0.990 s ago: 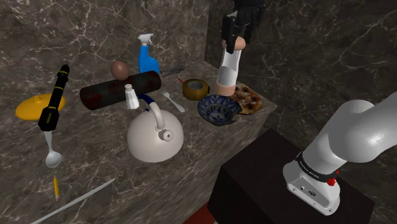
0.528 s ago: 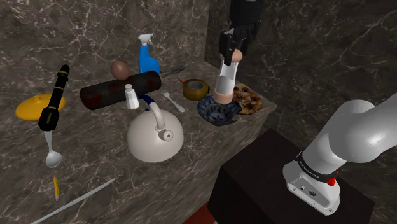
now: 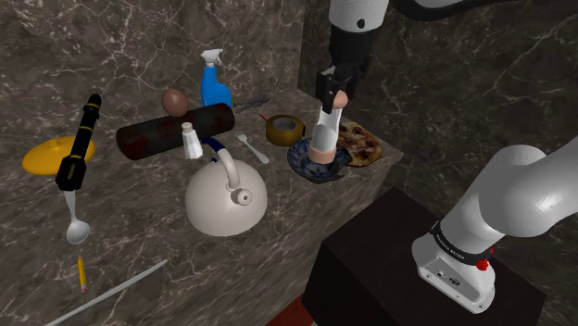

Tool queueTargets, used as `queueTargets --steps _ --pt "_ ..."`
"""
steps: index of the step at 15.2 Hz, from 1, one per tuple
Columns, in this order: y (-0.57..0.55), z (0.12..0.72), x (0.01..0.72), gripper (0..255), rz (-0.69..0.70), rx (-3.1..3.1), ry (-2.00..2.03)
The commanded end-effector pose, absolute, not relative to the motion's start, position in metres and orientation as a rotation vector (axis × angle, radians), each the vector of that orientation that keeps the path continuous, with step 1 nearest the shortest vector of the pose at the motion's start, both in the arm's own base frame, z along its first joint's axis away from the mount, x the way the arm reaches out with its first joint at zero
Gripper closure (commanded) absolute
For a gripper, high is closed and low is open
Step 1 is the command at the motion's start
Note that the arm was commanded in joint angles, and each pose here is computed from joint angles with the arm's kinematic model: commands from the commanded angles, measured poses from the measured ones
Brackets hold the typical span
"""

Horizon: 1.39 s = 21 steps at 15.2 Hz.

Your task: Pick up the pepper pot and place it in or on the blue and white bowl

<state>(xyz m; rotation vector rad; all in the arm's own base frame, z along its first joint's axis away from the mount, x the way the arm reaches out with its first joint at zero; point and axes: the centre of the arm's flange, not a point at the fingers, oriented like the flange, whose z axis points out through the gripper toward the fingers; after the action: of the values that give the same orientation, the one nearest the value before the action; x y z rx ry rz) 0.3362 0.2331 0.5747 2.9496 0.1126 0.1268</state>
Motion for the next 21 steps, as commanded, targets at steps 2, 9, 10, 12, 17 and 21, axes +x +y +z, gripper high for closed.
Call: queueTargets --steps 2,9,10,12,17,21 --pt "0.233 0.57 0.336 255 0.128 2.95 0.113" --pt "0.233 0.57 0.336 0 0.128 2.95 0.113" --pt "0.233 0.57 0.336 0 0.128 2.95 0.113" --pt "0.233 0.57 0.336 0 0.128 2.95 0.113" --pt "0.242 0.619 0.332 0 0.128 2.95 0.113" --pt "0.242 0.619 0.332 0 0.128 2.95 0.113"
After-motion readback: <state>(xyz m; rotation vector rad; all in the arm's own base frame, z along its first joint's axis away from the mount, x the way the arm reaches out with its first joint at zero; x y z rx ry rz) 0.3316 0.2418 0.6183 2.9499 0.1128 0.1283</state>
